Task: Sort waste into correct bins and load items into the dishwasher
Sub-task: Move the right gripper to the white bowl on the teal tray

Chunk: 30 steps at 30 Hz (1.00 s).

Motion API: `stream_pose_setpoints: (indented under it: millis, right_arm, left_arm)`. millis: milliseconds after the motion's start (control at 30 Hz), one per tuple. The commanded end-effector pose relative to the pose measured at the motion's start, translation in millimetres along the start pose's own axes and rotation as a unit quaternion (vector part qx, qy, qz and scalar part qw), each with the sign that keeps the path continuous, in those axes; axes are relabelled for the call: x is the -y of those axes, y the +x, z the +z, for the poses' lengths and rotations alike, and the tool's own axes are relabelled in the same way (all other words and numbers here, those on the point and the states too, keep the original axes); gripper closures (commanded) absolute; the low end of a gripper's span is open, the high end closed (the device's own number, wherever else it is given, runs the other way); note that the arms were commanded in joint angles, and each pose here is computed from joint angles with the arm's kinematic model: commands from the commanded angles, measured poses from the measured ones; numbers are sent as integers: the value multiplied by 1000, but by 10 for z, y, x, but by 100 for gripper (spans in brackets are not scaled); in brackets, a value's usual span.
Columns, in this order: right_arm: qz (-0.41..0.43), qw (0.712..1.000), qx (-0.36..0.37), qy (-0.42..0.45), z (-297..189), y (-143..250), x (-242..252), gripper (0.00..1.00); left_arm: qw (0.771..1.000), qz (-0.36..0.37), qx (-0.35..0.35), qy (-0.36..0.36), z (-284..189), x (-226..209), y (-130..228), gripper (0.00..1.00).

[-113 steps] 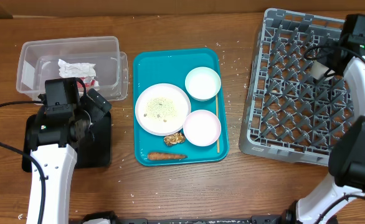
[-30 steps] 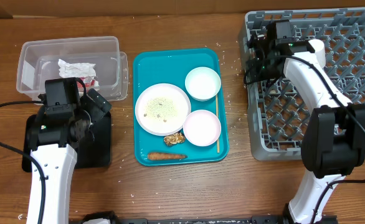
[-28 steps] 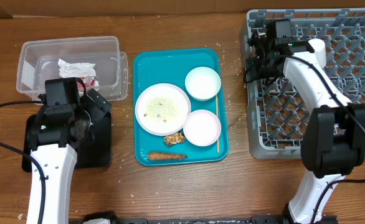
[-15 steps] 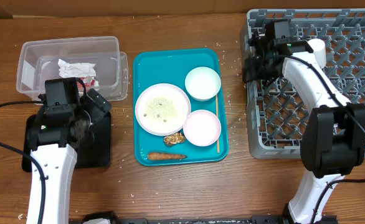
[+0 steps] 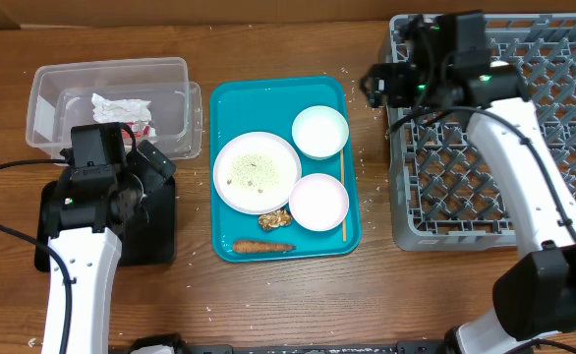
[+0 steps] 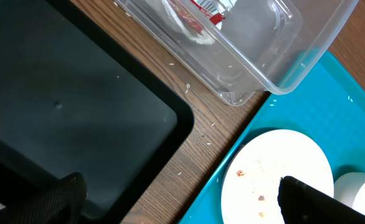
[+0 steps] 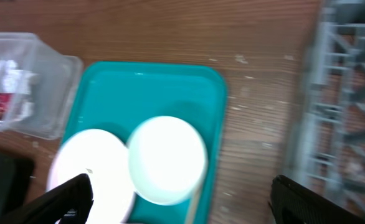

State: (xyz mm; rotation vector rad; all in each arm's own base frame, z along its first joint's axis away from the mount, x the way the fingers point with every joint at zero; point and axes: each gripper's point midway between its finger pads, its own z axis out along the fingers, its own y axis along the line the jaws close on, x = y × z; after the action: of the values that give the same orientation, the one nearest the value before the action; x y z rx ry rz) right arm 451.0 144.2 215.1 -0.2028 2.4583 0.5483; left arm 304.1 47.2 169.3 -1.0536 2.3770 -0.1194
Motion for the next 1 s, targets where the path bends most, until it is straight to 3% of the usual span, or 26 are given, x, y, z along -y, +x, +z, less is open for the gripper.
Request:
stream_pose_setpoints:
  millis: [0,333,867,967]
  right_arm:
    - [31,999,-23,21,311,147,-185,8]
    - [11,986,-24,162,1125,574,-492,18]
    - [33,987,-39,149,1848,1027,-768,43]
    - [33,987,-39,152,1855,1030,-755,54]
  left_arm:
    - [1000,-5,6,5,-34,19,-40,0]
    - [1000,-5,6,5,-34,19,-40,0]
    - [1000,-5,6,5,-34,19,-39,0]
    - [1000,-5,6,5,-34,19,-40,0]
